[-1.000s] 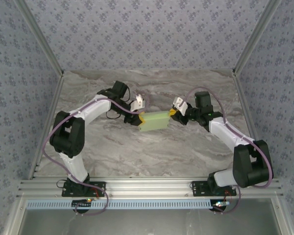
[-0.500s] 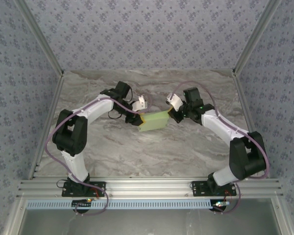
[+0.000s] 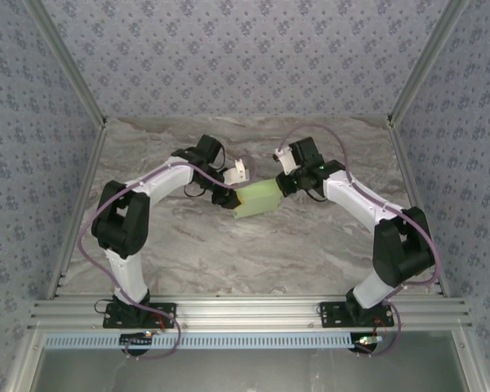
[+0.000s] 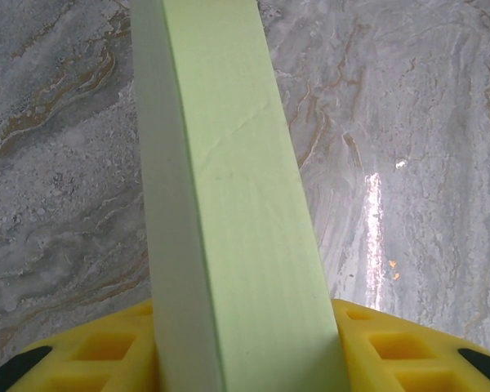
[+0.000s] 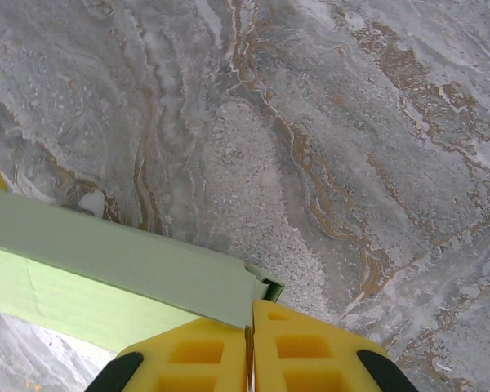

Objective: Fold the paper box

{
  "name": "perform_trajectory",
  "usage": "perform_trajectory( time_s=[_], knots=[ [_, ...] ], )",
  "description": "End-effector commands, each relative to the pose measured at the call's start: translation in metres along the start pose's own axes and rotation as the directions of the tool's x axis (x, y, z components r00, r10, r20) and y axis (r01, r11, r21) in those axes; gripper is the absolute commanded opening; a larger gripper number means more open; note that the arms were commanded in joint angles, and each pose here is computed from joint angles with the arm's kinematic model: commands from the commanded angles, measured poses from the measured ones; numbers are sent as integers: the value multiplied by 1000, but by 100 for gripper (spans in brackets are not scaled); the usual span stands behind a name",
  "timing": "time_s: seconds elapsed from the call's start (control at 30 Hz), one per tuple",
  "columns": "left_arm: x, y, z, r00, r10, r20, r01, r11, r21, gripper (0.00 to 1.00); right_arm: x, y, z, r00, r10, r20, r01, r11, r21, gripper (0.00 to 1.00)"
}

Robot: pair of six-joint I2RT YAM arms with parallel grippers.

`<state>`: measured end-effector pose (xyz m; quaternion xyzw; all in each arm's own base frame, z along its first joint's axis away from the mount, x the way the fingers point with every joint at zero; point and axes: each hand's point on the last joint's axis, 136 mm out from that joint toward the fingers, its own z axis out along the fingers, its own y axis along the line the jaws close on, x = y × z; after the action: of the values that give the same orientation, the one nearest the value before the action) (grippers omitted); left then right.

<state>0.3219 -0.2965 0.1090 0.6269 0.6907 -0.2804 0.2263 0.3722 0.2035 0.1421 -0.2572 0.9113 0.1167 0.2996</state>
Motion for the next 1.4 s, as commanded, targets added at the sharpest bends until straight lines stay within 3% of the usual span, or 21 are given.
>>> perform_trajectory(
  time_s=[0.0, 0.57, 1.2, 1.37],
  knots=[
    [-1, -3, 7, 1000, -20, -23, 21, 999, 26, 45, -10, 11, -3, 998, 58, -13, -58, 998, -19, 11],
    [6, 3, 12, 996, -47, -71, 47, 999, -7, 43, -9, 0, -1, 987, 152, -54, -149, 988, 46, 11],
    [9, 10, 10, 993, -71, -89, 66, 996, -53, 43, 20, -12, 7, 981, 185, -67, -176, 977, 119, 10],
    [9, 12, 9, 993, -74, -96, 67, 995, -70, 42, 43, -15, 9, 977, 191, -91, -176, 973, 149, 10]
  ],
)
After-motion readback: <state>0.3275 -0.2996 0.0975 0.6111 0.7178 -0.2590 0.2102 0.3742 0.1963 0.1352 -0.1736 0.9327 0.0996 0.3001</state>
